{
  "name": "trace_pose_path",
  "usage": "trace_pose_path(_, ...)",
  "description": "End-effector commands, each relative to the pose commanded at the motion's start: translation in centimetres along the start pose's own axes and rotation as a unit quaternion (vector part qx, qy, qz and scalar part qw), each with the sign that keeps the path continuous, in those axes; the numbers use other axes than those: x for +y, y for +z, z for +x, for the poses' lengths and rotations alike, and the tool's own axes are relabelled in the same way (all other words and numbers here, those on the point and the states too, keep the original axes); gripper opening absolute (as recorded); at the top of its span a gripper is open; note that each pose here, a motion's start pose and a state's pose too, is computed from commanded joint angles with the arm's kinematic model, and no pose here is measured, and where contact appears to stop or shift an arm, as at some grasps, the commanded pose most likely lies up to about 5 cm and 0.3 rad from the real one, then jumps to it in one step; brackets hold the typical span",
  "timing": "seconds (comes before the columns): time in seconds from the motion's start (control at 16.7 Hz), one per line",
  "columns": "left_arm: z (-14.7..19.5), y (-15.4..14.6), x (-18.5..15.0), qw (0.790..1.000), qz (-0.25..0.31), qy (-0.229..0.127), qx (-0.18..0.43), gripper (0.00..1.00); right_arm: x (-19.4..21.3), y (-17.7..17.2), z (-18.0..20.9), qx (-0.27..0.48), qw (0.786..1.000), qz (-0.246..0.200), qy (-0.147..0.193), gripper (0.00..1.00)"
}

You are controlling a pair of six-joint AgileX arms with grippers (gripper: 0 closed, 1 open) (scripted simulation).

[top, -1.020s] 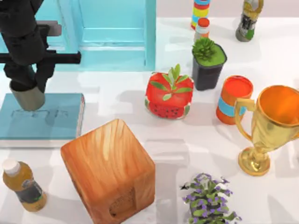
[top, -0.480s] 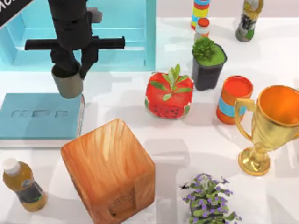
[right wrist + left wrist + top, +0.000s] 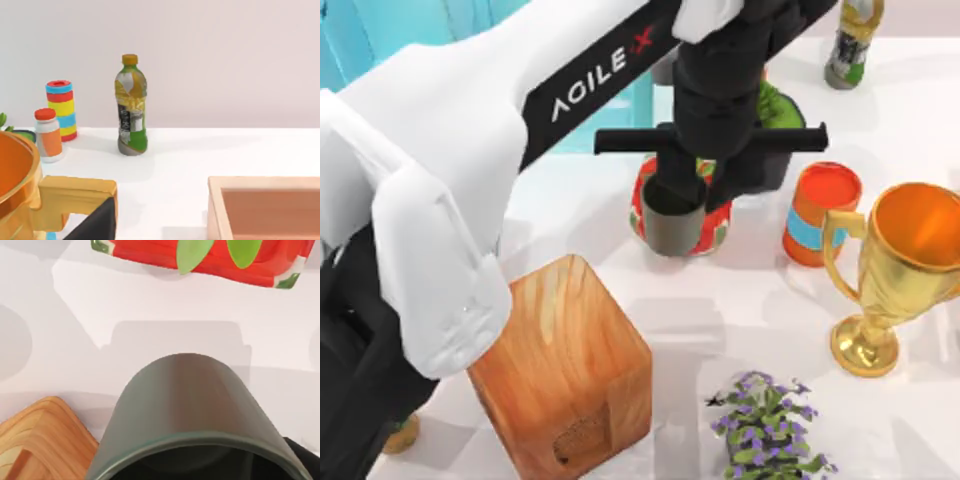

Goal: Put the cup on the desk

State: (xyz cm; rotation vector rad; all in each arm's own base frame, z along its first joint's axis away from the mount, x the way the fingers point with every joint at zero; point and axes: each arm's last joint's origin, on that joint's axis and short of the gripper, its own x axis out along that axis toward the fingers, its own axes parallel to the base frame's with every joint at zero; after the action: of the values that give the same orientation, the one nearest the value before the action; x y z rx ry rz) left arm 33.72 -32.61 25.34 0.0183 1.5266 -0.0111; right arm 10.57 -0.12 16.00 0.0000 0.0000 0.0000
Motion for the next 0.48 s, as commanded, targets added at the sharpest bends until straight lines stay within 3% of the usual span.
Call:
trace_pose_path(0.18, 0.13, -1.69, -2.04, 1.0, 0.001, 0.005, 0.001, 0.0, 0.0, 0.0, 0.0, 0.0, 1.0, 0.0, 0.0, 1.0)
trace_pose_path(0.48, 0.08, -1.56, -1.88, 1.0, 0.0, 0.003, 0.0, 0.0, 0.0, 0.0, 0.0, 0.0, 1.0, 0.0, 0.0, 1.0)
